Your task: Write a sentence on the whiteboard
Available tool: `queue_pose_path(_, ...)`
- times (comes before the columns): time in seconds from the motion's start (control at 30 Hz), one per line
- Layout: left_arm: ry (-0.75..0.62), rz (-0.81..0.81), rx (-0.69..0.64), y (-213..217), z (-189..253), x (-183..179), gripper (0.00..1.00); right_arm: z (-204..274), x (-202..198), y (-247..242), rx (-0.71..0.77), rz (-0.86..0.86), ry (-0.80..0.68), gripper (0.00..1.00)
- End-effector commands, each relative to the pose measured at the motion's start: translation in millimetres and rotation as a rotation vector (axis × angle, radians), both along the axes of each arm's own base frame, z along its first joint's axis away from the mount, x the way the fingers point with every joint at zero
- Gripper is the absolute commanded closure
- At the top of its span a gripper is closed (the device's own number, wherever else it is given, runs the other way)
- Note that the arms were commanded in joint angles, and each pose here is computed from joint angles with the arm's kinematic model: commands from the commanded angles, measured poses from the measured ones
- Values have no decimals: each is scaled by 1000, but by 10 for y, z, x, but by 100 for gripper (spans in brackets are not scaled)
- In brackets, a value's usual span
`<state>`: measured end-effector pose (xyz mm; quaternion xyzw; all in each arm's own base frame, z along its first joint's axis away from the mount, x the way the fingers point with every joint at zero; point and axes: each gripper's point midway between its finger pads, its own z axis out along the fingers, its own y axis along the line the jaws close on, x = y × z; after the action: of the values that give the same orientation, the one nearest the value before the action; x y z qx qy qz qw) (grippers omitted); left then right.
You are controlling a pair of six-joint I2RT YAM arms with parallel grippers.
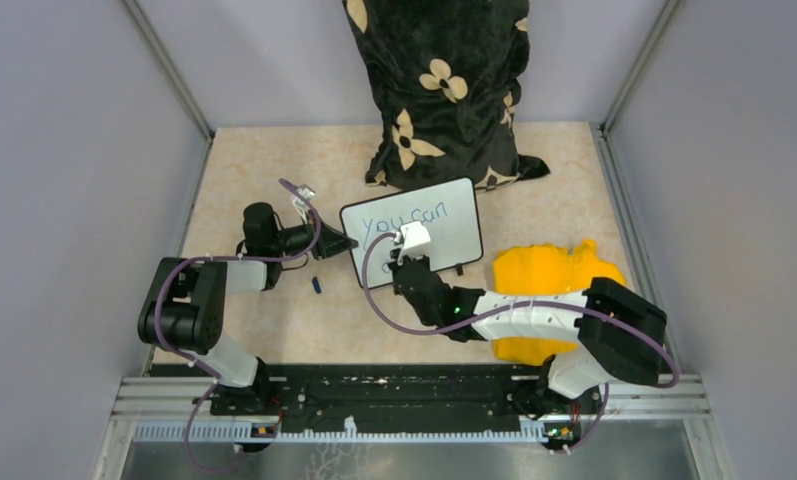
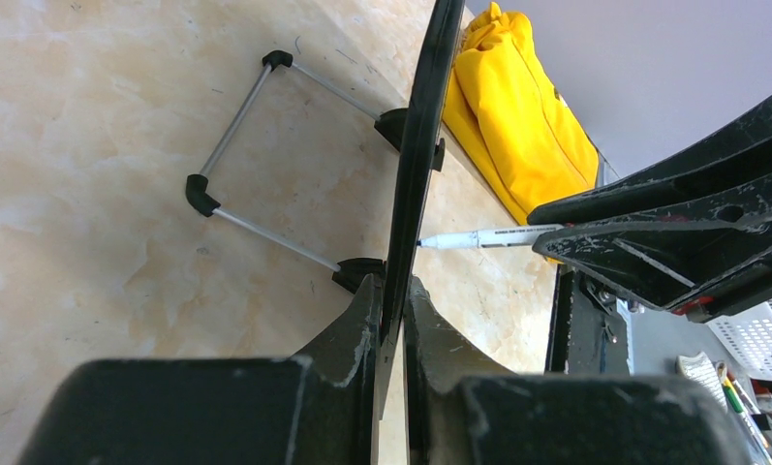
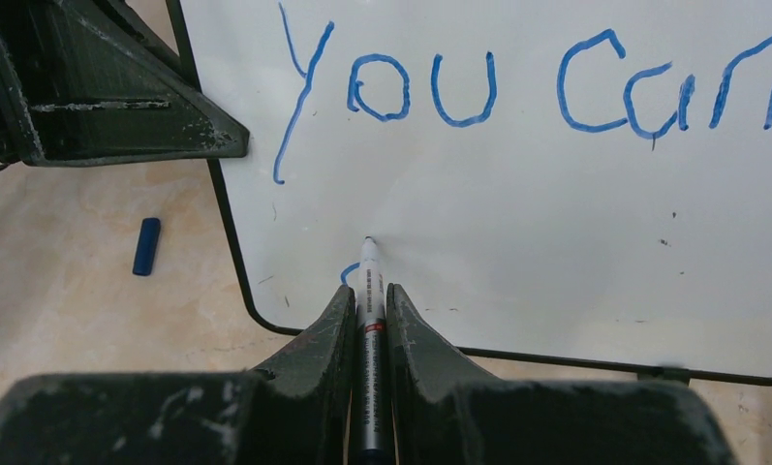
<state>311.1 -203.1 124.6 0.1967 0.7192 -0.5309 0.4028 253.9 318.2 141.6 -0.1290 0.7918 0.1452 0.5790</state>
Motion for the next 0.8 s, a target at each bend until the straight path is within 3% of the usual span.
queue_pose_path(0.0,64,13,24,-7,-153,-8,87,346,204,24,65,-46,-62,100)
queue_pose_path(0.77,62,13,26,-4,-158,-8,87,530,55,-167,174,-19,-58,100)
